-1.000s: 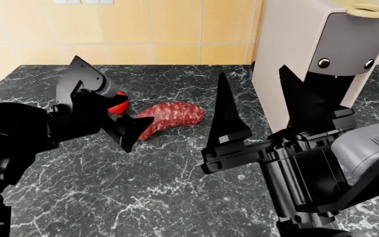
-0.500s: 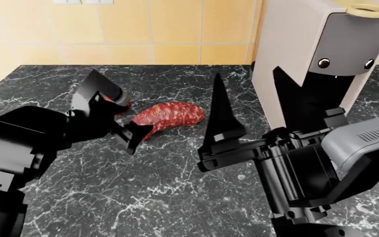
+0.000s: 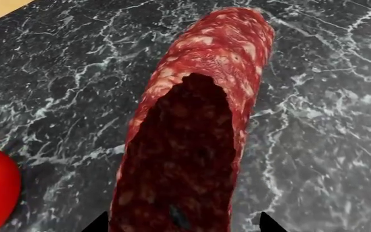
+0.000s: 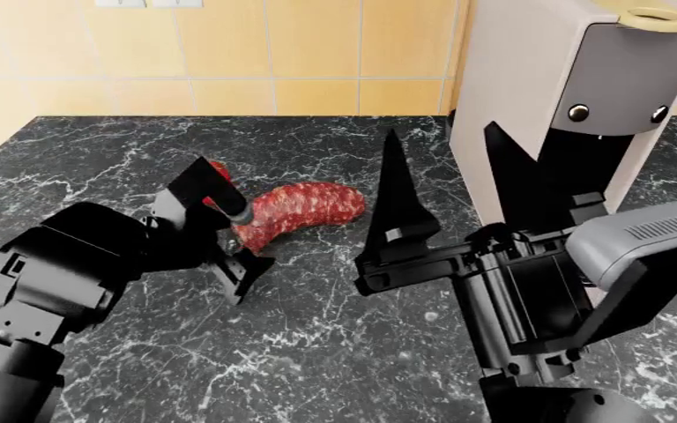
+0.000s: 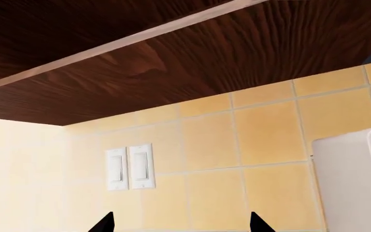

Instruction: Pick the salami from the counter and place it in the cabinet.

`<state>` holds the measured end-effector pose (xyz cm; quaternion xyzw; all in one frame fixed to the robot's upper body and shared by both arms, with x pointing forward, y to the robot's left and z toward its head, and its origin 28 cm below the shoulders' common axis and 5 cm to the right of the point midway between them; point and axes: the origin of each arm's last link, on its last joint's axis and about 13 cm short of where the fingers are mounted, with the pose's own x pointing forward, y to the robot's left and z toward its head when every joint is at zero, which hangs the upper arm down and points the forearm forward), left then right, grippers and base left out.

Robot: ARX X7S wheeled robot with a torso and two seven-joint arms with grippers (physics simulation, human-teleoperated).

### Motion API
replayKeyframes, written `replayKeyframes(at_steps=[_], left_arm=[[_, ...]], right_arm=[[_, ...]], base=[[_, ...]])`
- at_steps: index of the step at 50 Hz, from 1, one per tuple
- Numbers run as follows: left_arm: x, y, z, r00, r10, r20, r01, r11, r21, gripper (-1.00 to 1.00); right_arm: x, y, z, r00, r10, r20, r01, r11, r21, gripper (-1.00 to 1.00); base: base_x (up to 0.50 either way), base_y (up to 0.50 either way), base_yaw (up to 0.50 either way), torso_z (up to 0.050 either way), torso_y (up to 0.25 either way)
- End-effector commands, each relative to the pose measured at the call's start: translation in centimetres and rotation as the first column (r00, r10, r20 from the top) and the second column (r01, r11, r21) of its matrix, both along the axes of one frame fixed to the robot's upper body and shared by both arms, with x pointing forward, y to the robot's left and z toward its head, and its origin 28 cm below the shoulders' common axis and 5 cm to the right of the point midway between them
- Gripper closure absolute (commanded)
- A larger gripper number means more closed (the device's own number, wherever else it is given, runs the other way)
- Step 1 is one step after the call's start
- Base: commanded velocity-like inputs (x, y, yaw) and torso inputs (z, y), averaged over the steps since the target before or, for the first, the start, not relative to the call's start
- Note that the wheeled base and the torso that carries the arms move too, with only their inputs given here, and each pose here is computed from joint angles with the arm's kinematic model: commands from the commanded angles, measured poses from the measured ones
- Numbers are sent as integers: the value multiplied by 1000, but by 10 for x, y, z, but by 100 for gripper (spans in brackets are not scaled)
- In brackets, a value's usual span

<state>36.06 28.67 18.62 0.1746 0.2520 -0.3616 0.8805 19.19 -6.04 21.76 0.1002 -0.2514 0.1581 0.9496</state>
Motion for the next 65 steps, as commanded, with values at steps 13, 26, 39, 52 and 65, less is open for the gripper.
replayKeyframes(at_steps=[13, 26, 39, 52, 65], left_arm=[[10, 7, -9, 995, 98, 13, -98, 995, -6, 100], [-23, -9, 69, 949, 169, 266, -55, 919, -390, 100], [-89, -11, 107, 867, 254, 429, -6, 866, -500, 100], [-116, -6, 109, 819, 322, 474, 25, 806, -591, 100], [-145, -7, 112, 774, 317, 548, 177, 722, -668, 100]], right_arm=[[4, -3, 0, 1000, -28, -10, 29, 999, 32, -100], [2, -4, 3, 999, -46, -5, 46, 999, 22, -100], [-6, -12, 6, 998, -69, 10, 68, 997, 36, -100], [-13, -11, 9, 997, -73, 24, 72, 997, 36, -100], [-15, -11, 11, 997, -72, 29, 71, 997, 27, -100]], base=[[0, 0, 0, 0, 0], [0, 0, 0, 0, 0], [0, 0, 0, 0, 0], [0, 0, 0, 0, 0], [0, 0, 0, 0, 0]])
